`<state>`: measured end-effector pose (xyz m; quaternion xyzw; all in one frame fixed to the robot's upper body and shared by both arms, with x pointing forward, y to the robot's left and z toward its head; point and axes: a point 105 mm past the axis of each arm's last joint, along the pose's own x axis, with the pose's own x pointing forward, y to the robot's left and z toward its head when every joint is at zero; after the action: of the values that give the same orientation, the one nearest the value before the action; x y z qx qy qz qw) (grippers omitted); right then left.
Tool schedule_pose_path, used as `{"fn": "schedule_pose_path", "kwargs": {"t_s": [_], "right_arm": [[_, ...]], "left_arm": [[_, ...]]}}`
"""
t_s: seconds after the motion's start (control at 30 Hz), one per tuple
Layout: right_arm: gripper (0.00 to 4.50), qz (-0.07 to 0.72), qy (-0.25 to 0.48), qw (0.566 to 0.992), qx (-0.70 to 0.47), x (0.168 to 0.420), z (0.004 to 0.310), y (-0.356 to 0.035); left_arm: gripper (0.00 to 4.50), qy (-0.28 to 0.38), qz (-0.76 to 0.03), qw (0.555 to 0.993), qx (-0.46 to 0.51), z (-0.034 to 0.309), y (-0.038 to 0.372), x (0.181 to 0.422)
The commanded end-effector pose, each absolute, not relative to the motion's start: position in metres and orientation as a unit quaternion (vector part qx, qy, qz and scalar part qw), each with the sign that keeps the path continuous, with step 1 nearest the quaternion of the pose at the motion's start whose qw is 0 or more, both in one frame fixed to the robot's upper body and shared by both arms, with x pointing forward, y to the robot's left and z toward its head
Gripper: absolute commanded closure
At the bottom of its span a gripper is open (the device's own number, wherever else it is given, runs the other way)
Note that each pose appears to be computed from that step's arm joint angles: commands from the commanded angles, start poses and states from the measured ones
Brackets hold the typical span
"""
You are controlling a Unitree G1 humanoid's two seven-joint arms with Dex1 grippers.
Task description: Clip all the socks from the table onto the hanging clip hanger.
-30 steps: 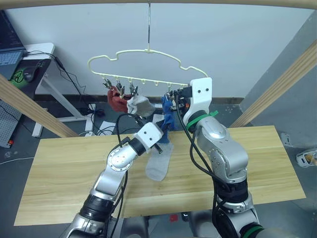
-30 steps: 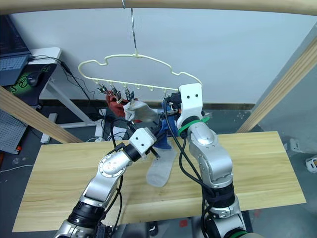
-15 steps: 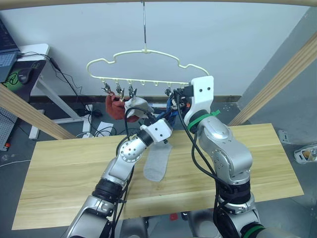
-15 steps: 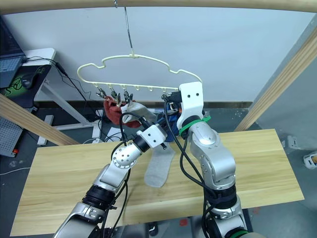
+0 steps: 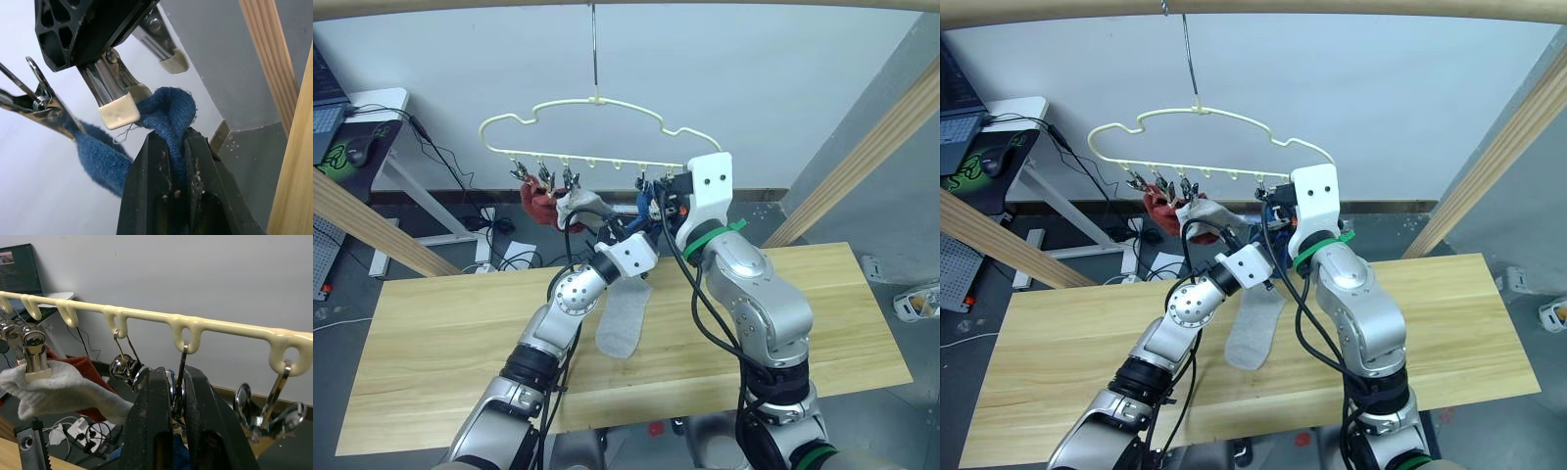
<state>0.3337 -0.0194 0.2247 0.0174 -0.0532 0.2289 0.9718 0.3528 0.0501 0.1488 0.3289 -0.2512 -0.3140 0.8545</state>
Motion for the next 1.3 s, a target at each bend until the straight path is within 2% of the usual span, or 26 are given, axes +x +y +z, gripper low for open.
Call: {"fn": "schedule_pose_path", "kwargs": {"t_s": [0.03,0.27,0.9,0.97,1.0,1.17,1.3], "right_arm": [[4.49,0.241,-0.083,0.967,0.015,0.324,0.237,-0.017],[4.49,0.234,-0.097,0.967,-0.018,0.325,0.238,-0.019],[4.49,0.220,-0.078,0.972,-0.032,0.330,0.229,-0.022],[3.77,0.220,-0.077,0.972,-0.029,0.330,0.228,-0.022],[3.56,0.220,-0.076,0.972,-0.028,0.330,0.228,-0.022],[1.58,0.228,-0.077,0.970,-0.020,0.327,0.229,-0.020],[0.22,0.238,-0.086,0.967,-0.008,0.323,0.232,-0.017]], "left_arm": [[4.50,-0.281,-0.309,0.847,0.328,0.161,0.048,0.350],[4.50,-0.289,-0.301,0.845,0.334,0.163,0.050,0.349],[4.50,-0.317,-0.270,0.845,0.336,0.178,0.054,0.352],[4.50,-0.318,-0.269,0.845,0.336,0.179,0.054,0.353],[4.50,-0.318,-0.268,0.845,0.336,0.179,0.054,0.353],[4.50,-0.318,-0.266,0.845,0.338,0.179,0.054,0.354],[4.50,-0.311,-0.265,0.847,0.341,0.177,0.056,0.355]]}}
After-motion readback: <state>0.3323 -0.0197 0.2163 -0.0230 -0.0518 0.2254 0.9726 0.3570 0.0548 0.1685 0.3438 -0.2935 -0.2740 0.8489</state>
